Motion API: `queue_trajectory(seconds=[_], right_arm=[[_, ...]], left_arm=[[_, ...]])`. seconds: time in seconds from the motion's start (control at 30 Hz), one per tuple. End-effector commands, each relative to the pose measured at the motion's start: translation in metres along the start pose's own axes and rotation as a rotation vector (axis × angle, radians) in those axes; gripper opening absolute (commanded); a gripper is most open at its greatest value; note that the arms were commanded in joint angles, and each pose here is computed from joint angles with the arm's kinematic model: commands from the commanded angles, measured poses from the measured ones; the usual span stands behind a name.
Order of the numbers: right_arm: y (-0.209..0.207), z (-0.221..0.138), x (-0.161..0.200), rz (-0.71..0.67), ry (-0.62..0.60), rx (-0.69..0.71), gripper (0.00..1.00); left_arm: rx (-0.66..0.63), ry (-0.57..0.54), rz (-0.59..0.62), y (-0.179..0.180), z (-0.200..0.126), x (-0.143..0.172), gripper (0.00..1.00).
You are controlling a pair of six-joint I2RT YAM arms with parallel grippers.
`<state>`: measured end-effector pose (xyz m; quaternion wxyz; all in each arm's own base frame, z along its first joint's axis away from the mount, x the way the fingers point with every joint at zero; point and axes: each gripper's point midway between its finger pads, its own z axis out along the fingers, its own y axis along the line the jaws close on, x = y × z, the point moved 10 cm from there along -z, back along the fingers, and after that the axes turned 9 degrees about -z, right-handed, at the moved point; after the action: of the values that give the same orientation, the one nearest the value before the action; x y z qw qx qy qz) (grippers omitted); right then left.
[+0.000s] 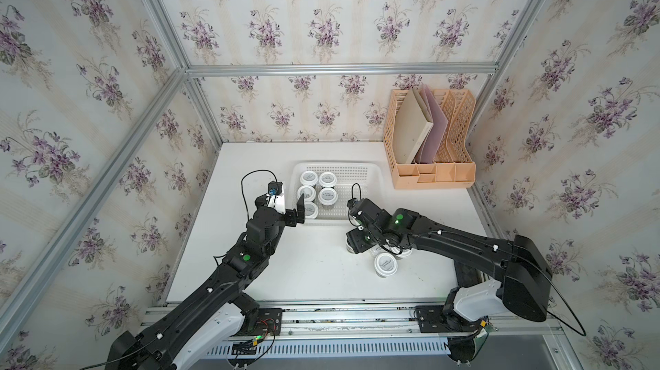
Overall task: Put the yogurt in the basket
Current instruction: Pick up the yogurt from the center of the board.
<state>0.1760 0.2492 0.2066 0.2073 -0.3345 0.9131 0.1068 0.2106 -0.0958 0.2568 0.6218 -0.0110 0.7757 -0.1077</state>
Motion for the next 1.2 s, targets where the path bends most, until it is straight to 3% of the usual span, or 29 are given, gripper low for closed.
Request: queue_trajectory(seconds=[0.0, 0.57, 1.17], right_arm=[[0.001, -0.008, -0.001, -0.009, 0.007, -0.003, 0.69], [0.015, -0.047, -0.066, -0.093, -0.13, -0.032, 0.71], [-0.014, -0.031, -0.132, -0.114, -0.16, 0.003, 0.72]], left_arm=[[0.002, -0.033, -0.012, -0.001, -0.001, -0.005, 0.99], [-0.046, -0.115, -0.047, 0.01, -0.014, -0.004, 0.99], [-0.04, -0.097, -0.034, 0.008, -0.01, -0.003, 0.99]])
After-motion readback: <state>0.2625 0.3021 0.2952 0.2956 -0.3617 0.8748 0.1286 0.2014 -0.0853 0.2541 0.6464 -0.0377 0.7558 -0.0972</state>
